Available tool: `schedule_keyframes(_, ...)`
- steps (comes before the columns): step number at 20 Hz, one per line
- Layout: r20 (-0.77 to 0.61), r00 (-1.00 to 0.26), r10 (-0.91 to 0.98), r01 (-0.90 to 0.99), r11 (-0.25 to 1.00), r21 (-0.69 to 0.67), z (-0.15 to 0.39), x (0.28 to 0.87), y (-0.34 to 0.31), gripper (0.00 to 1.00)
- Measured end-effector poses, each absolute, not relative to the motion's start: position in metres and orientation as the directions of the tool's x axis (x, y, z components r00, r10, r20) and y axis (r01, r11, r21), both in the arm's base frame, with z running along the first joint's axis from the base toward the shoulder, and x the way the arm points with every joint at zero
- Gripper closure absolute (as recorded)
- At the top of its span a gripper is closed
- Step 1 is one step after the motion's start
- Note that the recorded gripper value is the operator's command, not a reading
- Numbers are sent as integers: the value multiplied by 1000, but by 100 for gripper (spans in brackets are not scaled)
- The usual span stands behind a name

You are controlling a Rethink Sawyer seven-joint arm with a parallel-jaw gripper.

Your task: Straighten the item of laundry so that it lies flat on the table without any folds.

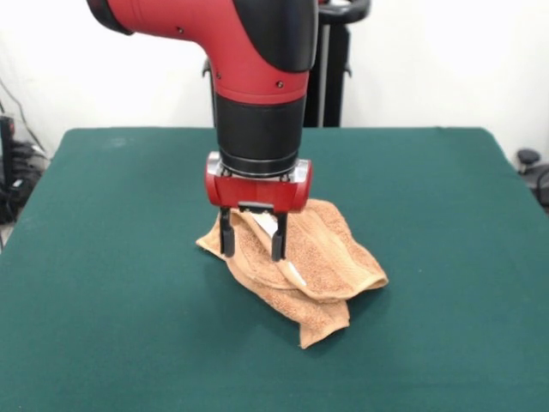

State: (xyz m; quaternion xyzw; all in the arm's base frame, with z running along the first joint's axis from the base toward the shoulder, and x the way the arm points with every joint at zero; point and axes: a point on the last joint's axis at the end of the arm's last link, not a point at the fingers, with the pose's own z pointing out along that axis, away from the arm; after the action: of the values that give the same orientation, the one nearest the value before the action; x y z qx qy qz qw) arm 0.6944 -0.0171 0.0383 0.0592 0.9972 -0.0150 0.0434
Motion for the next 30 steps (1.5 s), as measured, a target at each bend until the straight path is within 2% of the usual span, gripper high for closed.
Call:
schedule_keyframes(17,-121,-986,117,121,992,-26,86,701,-19,0)
schedule_keyframes(30,-84,-989,120,122,992,-21,77,684,-15,0)
